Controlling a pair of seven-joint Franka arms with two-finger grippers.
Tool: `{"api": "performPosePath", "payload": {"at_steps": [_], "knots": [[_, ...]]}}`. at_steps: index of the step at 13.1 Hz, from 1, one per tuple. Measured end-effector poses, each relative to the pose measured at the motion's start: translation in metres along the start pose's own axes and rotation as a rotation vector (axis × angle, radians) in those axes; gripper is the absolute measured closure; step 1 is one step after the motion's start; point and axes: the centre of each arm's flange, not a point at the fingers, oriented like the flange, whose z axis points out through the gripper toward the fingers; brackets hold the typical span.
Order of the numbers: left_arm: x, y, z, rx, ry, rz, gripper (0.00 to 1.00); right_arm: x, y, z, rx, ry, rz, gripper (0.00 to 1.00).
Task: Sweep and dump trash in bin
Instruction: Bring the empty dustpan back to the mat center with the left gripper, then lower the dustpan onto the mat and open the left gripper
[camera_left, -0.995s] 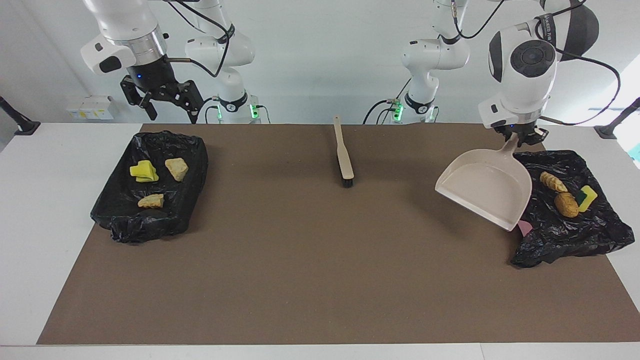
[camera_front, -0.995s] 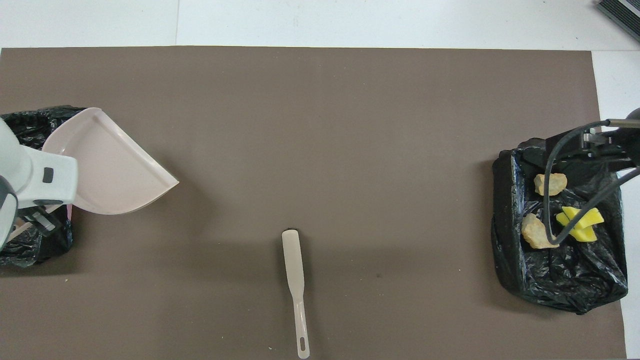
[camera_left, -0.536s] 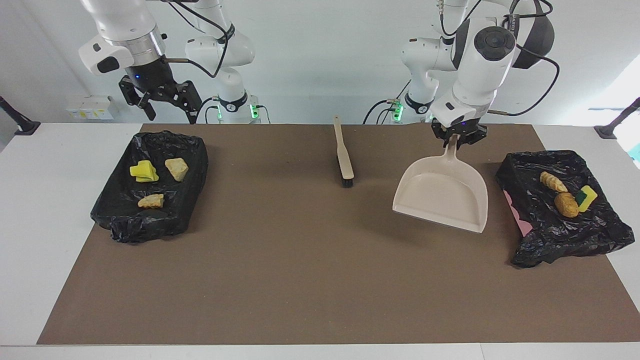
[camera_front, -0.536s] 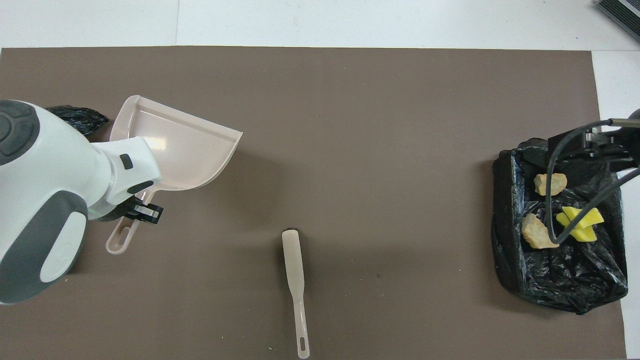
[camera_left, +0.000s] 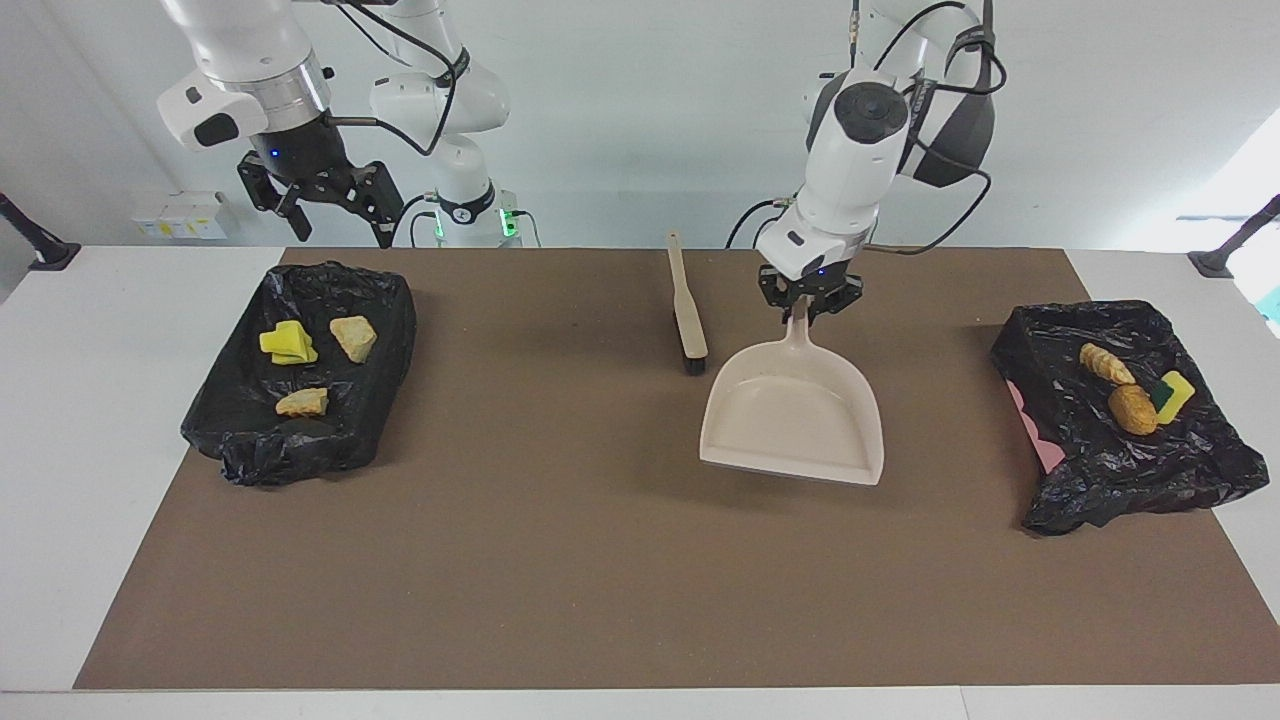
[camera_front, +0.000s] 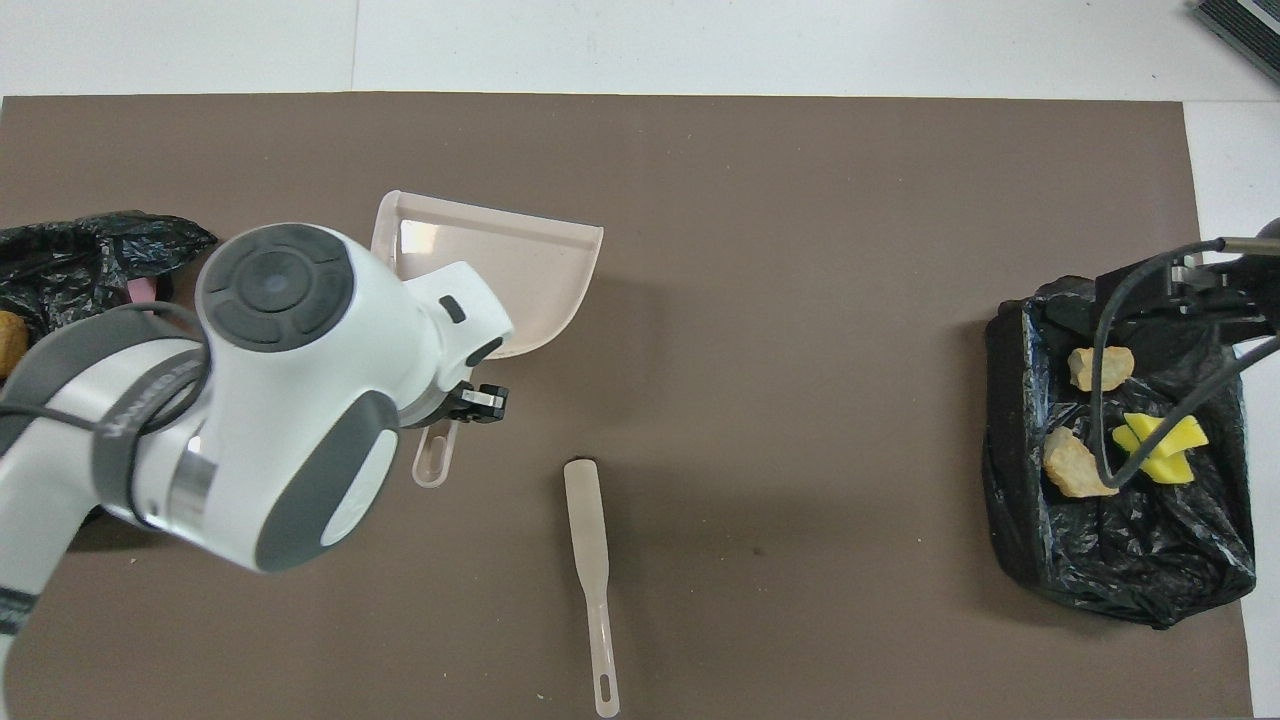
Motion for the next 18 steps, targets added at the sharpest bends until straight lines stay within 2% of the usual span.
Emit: {"api": "performPosePath", "payload": {"at_steps": [5, 9, 12, 13, 18], "knots": [[0.045, 0.058, 0.064, -0.027, 0.037, -0.062, 0.69, 0.000, 0.000, 0.000, 0.000, 0.000, 0.000, 0.00], [0.057, 0.069, 0.099, -0.039, 0.035, -0.098, 0.69, 0.000, 0.000, 0.000, 0.000, 0.000, 0.000, 0.00], [0.057, 0.078, 0.106, -0.043, 0.042, -0.123, 0.69, 0.000, 0.000, 0.000, 0.000, 0.000, 0.000, 0.00], [0.058, 0.076, 0.105, -0.047, 0.052, -0.127, 0.62, 0.000, 0.000, 0.000, 0.000, 0.000, 0.000, 0.00], [0.070, 0.055, 0.086, -0.060, 0.095, -0.167, 0.01, 0.000, 0.000, 0.000, 0.000, 0.000, 0.000, 0.00]]}}
